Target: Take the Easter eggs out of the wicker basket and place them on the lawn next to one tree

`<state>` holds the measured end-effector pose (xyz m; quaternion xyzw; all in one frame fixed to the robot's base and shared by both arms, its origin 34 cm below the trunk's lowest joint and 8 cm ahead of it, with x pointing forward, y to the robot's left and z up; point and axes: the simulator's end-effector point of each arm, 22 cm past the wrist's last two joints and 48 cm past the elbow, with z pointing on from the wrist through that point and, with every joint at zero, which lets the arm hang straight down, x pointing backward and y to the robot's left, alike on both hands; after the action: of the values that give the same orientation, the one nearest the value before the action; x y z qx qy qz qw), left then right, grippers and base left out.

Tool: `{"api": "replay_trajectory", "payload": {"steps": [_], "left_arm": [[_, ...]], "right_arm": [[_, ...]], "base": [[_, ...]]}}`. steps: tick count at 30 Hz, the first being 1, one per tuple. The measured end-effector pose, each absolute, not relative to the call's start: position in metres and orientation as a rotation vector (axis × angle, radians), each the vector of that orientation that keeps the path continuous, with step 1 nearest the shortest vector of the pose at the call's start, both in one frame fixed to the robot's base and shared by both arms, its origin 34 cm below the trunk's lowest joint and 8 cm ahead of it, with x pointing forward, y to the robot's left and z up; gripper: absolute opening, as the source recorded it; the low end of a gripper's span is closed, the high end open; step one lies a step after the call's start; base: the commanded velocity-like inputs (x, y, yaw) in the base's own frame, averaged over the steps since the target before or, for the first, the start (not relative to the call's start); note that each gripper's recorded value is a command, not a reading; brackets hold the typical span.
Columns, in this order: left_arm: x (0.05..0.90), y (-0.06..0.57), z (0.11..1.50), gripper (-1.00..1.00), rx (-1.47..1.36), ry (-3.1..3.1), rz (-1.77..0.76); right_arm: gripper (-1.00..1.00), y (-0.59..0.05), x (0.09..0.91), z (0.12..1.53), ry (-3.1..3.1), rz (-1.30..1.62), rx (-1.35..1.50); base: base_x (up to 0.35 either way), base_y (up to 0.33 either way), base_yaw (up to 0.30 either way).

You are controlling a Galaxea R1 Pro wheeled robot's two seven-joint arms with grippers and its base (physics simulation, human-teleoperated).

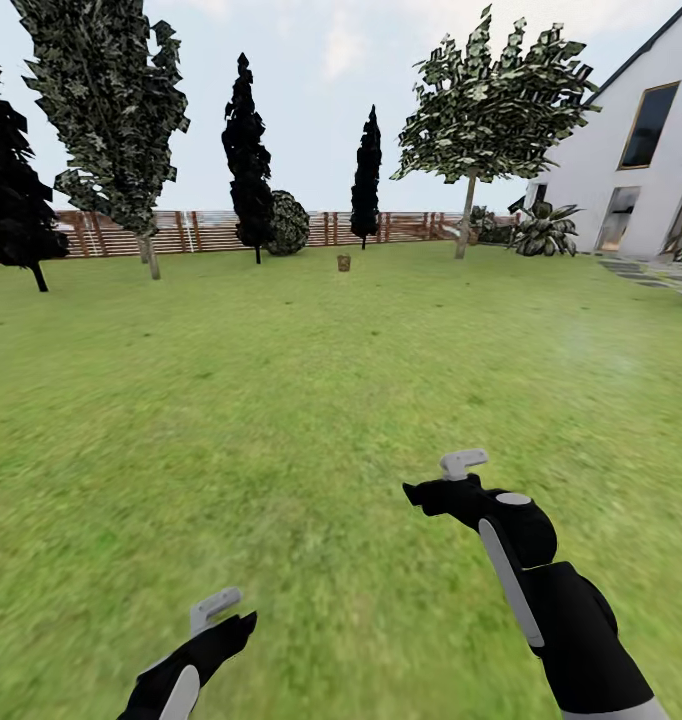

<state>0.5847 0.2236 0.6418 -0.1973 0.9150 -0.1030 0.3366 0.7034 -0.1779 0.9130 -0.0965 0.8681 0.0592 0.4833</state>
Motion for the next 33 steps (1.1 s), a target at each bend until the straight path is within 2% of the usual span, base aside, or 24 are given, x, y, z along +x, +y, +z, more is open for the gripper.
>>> {"api": "replay_trajectory", "payload": {"steps": [33], "left_arm": [[0.5842, 0.2245, 0.6412, 1.00, -0.514, 2.387, -0.267]], "right_arm": [[1.00, -0.1773, 0.7032, 0.9127, 2.116, 0.144, -0.237]], "base": [[0.334, 0.000, 0.000]]}}
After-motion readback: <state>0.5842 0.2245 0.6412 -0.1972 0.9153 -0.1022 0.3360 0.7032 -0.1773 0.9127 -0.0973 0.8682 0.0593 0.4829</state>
